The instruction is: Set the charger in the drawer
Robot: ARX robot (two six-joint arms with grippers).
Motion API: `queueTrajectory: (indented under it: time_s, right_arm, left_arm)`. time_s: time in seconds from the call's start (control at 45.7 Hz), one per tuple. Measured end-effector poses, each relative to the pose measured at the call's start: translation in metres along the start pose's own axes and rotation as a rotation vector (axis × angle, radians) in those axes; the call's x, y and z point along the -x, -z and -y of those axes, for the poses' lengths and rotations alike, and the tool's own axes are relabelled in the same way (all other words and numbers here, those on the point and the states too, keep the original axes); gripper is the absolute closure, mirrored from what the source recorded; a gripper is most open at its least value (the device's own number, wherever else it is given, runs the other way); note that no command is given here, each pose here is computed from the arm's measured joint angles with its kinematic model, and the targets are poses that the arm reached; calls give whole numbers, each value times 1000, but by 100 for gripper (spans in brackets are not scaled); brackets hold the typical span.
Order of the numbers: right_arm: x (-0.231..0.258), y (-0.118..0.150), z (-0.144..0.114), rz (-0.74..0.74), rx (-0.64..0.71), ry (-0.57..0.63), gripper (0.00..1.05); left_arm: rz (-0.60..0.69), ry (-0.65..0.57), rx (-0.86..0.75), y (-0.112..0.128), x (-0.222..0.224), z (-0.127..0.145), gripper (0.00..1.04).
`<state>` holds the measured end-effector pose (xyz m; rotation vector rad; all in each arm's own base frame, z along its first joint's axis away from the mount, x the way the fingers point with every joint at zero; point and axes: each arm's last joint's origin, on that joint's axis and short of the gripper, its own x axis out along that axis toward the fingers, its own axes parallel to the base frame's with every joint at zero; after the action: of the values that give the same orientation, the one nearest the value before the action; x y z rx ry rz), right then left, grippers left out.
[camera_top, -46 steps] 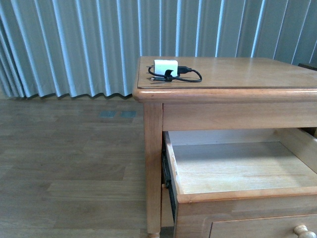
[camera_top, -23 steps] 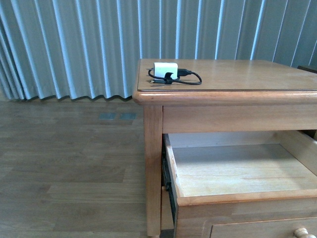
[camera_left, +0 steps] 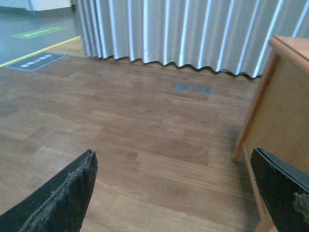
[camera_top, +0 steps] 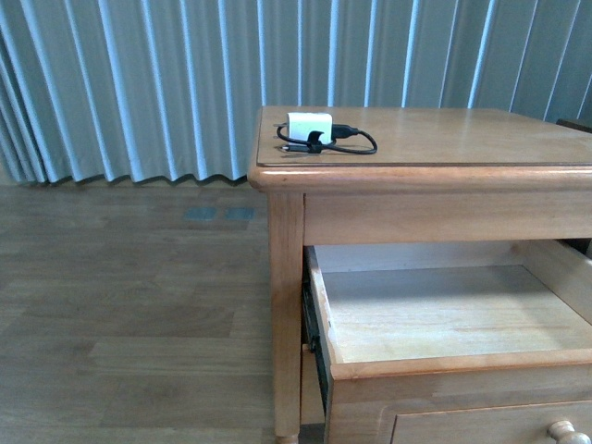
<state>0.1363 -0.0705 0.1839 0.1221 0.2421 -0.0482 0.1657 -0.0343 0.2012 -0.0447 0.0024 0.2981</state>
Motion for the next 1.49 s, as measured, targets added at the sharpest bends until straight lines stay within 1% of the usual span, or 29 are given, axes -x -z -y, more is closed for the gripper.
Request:
queueTrajectory:
  time_s: [0.044, 0.131, 0.263, 0.416, 0.482, 0.679, 0.767, 0.876, 1.008, 1.073, 1.183, 1.292, 1.489]
  right_arm:
    - [0, 0, 0, 0, 0, 0, 8]
    - [0, 0, 0, 0, 0, -1, 8]
    - [0, 0, 0, 0, 0, -1, 8]
    - [0, 0, 0, 0, 0, -1, 8]
    - [0, 0, 0, 0, 0, -1, 8]
    - [0, 0, 0, 0, 0, -2, 8]
    - [0, 0, 0, 0, 0, -1, 8]
    - [0, 0, 0, 0, 0, -1, 8]
    - [0, 0, 0, 0, 0, -2, 8]
    - [0, 0, 0, 0, 0, -1, 8]
    - [0, 0, 0, 0, 0, -1, 8]
    - [0, 0, 0, 0, 0, -2, 8]
    - [0, 0, 0, 0, 0, -1, 8]
  left_arm:
    - [-12, 73, -17, -5, -12, 11, 6]
    - [-44, 256, -73, -16, -37, 38, 6]
    - [-47, 425, -89, -29, -64, 63, 6]
    - [-31, 495, -55, -46, -95, 81, 6]
    - [-27, 505, -40, -52, -113, 89, 6]
    - [-49, 584, 28, -56, -155, 112, 6]
    - [-66, 614, 41, -53, -175, 126, 6]
    - [-99, 635, 44, -40, -197, 145, 6]
    - [-127, 679, 59, -26, -210, 167, 6]
    - [-138, 725, 57, -22, -212, 180, 6]
    - [-133, 787, 56, -24, -213, 203, 6]
    - [-137, 815, 47, -26, -216, 216, 6]
    - [-146, 817, 41, -26, -228, 228, 6]
